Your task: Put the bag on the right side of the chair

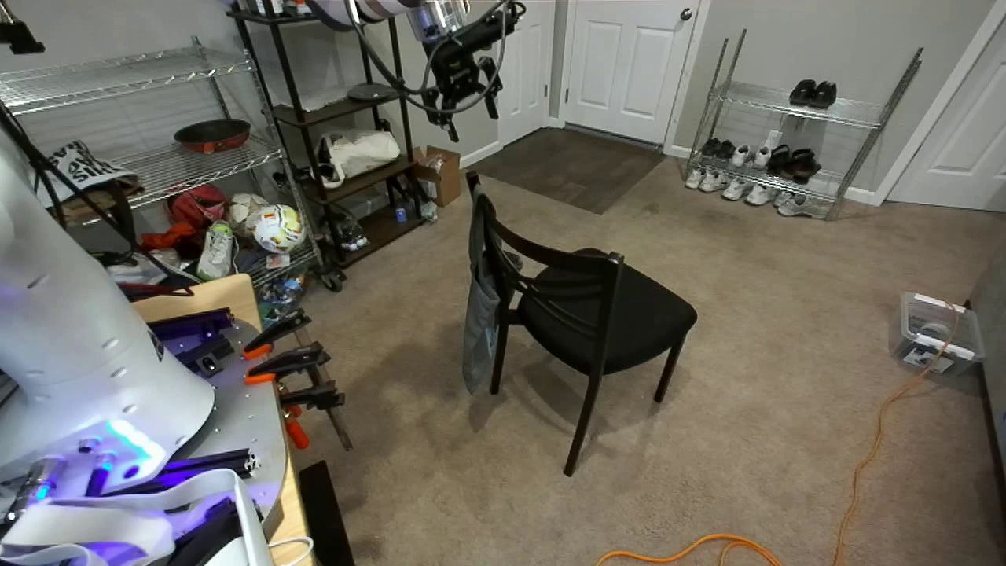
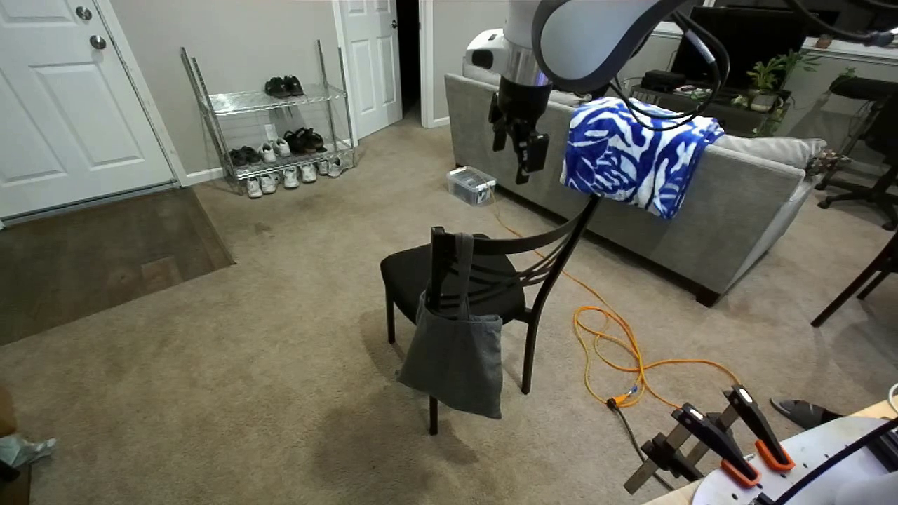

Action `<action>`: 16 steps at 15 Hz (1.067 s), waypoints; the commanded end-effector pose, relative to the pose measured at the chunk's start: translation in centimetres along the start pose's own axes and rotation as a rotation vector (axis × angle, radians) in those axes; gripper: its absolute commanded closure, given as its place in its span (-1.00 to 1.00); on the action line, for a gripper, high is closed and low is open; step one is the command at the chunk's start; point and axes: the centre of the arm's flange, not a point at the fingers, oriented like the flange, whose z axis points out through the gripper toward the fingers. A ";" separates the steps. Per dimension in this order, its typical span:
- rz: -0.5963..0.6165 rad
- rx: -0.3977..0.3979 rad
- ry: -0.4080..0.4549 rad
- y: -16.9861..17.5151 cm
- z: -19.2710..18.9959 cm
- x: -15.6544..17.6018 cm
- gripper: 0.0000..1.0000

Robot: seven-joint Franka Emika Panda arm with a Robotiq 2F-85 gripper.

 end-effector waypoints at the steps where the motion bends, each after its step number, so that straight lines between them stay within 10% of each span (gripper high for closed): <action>1: -0.024 0.039 0.036 0.7 2.1 1.1 -1.00; 16: -0.037 0.199 0.075 1.3 15.2 5.2 -1.00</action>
